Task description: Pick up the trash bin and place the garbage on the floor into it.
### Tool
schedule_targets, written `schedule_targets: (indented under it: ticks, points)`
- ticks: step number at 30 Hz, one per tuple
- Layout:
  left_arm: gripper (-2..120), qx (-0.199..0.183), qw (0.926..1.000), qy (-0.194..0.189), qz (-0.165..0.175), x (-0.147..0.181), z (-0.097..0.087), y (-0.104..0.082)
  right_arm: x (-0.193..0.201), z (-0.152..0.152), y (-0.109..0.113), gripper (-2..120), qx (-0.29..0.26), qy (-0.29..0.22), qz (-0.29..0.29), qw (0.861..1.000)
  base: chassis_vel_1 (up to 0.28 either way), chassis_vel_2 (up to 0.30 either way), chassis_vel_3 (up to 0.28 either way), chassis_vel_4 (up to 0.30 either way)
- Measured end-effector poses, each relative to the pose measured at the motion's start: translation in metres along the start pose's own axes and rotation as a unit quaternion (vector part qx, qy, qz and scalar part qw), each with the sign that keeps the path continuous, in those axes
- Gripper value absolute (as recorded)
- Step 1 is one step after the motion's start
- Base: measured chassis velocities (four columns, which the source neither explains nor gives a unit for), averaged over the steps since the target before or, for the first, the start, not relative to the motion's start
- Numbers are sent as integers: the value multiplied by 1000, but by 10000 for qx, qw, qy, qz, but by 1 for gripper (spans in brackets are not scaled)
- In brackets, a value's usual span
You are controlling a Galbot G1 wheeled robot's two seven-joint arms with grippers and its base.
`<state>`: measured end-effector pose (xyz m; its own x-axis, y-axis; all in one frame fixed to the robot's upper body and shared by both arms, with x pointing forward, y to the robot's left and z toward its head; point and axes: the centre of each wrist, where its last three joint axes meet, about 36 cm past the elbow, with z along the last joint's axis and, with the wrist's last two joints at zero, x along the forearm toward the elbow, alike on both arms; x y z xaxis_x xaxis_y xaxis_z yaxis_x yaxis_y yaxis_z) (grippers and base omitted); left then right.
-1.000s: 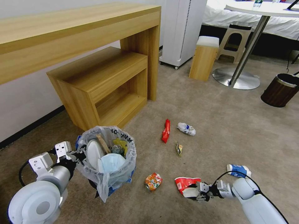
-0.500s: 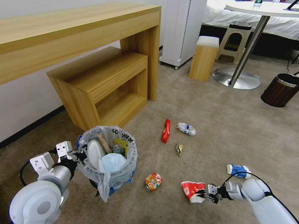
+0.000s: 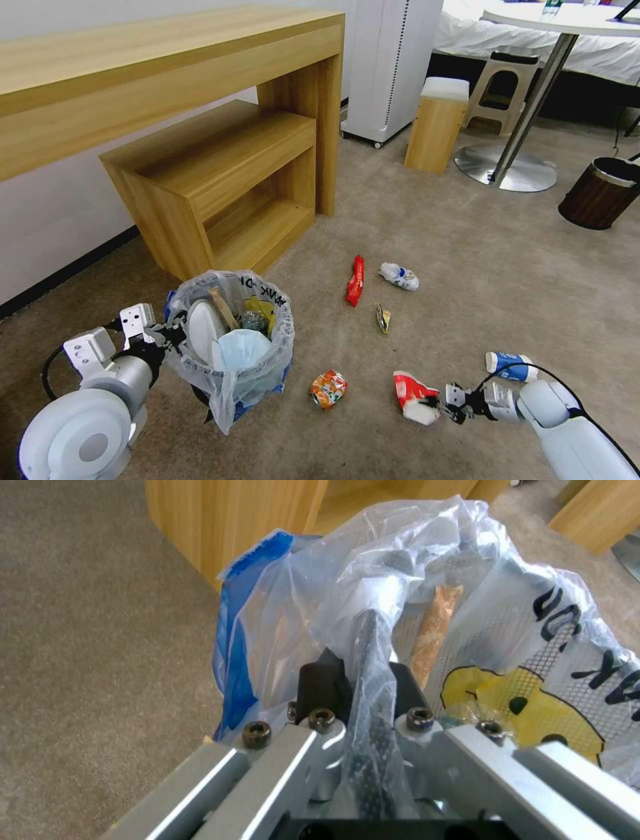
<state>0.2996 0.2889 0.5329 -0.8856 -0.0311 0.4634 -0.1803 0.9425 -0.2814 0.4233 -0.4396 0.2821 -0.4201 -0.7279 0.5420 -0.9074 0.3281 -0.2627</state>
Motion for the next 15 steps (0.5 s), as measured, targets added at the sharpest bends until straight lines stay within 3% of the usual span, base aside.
schedule_targets:
  ticks: [1,3,4,7,9,11,12,15]
  points:
    - [2,0,10000,0,0,0,0,0,0,0,0,0,0,0,0,10000,0,0,0,0]
    - [2,19,10000,19,20,0,0,0,3,-26,-7,0,-30,-745,328,9967,0,0,0,0]
    - [2,19,10000,19,20,0,0,0,3,-26,-7,0,-30,-745,328,9967,0,0,0,0]
    - [2,57,9999,93,74,-1,1,-1,11,-68,-19,0,-145,-1774,507,9827,0,0,0,0]
    - [2,68,9999,124,95,-1,2,-1,12,-77,-22,0,-166,-2000,504,9784,0,0,0,0]
    - [2,117,9994,250,199,-1,4,-3,15,-107,-29,0,-235,-2729,379,9610,0,0,0,0]
    - [2,117,9994,250,199,-1,4,-3,15,-107,-29,0,-235,-2729,379,9610,0,0,0,0]
    - [2,173,9985,396,333,0,5,-6,13,-141,-32,0,-275,-3410,146,9395,0,0,0,0]
